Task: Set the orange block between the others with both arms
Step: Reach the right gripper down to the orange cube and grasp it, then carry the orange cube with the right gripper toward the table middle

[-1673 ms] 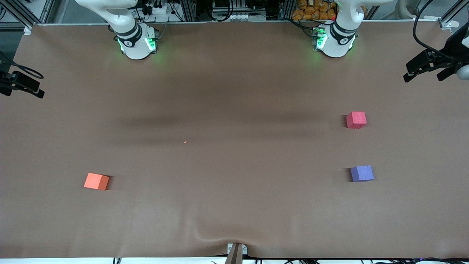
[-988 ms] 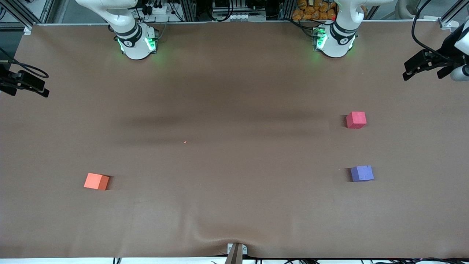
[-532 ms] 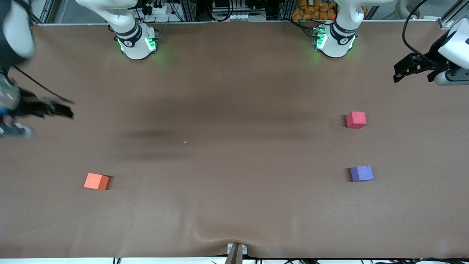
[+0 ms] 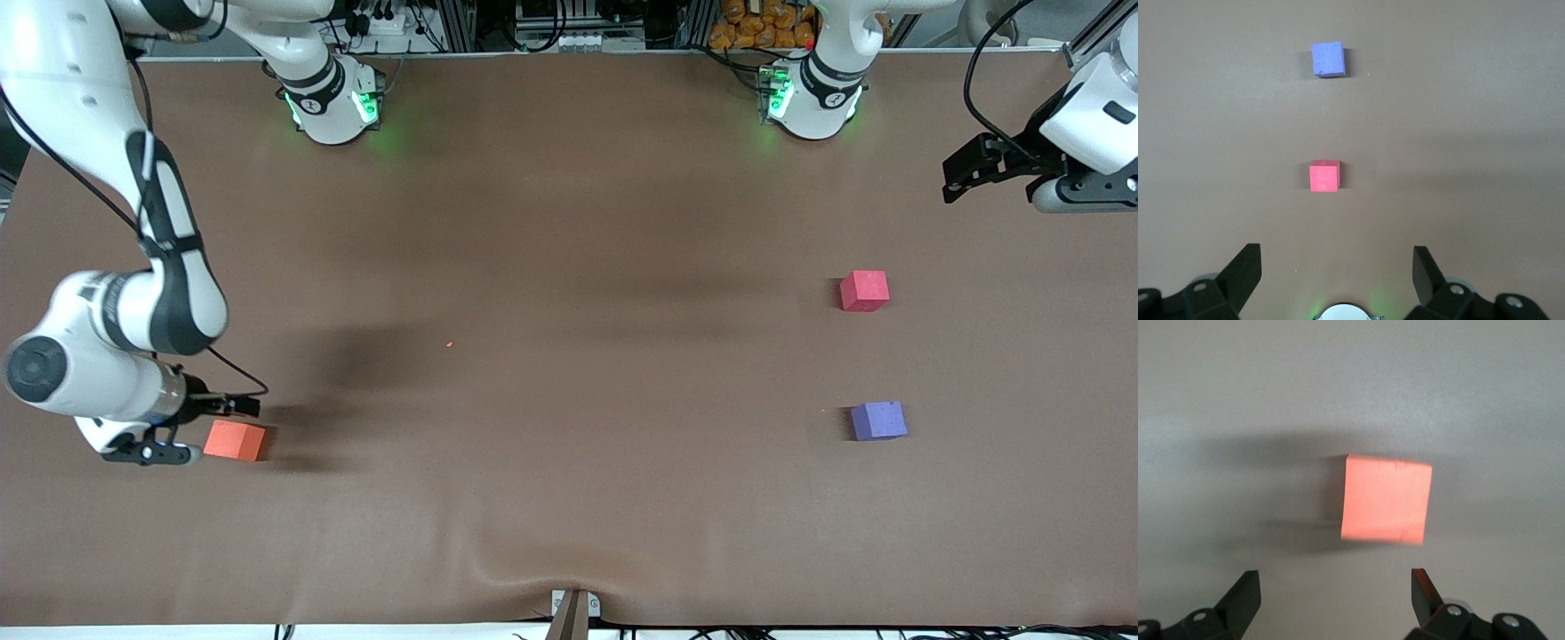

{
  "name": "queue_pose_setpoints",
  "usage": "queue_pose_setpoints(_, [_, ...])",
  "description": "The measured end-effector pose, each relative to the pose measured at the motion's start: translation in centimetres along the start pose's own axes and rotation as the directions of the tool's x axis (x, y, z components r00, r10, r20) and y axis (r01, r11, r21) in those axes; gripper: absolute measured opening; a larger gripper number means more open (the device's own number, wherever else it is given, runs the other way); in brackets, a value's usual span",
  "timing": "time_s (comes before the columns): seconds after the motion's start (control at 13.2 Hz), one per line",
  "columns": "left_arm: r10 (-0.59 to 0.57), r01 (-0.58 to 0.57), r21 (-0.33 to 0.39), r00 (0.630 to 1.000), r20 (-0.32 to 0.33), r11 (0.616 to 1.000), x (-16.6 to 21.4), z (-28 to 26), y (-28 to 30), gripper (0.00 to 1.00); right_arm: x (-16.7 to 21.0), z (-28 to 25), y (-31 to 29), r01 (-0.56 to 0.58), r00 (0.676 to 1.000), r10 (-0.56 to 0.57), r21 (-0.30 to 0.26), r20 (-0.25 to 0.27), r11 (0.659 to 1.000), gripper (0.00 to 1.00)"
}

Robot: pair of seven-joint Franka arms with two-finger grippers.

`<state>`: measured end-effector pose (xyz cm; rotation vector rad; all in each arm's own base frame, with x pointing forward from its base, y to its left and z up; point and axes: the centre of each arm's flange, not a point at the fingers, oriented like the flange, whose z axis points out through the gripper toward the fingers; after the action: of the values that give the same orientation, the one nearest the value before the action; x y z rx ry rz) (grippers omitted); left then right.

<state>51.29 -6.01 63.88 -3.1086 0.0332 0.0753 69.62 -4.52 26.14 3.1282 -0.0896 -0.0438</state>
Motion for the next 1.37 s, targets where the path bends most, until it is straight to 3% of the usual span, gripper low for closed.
queue_pose_setpoints(0.15, [0.0,0.0,0.0,1.0,0.0,1.0,0.0,0.0,0.0,1.0,0.7,2.1,0.2,0.0,0.999,0.0,-0.003,-0.035,1.0,1.0])
queue_pose_setpoints(0.46, [-0.003,0.003,0.0,1.0,0.0,1.0,0.0,0.0,-0.2,1.0,0.9,3.2,1.3,0.01,0.999,-0.01,-0.008,-0.039,1.0,1.0])
queue_pose_setpoints(0.91, [-0.005,0.005,0.0,1.0,0.001,1.0,0.1,0.1,-0.2,1.0,1.4,6.0,3.0,0.027,0.995,-0.029,-0.016,-0.099,1.0,1.0])
queue_pose_setpoints(1.14, [-0.005,0.005,0.0,1.0,0.0,1.0,0.1,0.1,-0.2,1.0,1.3,7.1,2.9,0.029,0.995,-0.031,-0.014,-0.091,0.999,0.66])
queue_pose_setpoints(1.37, [-0.005,0.005,0.0,1.0,0.002,1.0,0.2,0.1,-0.2,1.0,1.0,6.9,0.6,0.07,0.996,-0.069,0.007,-0.05,0.998,0.62])
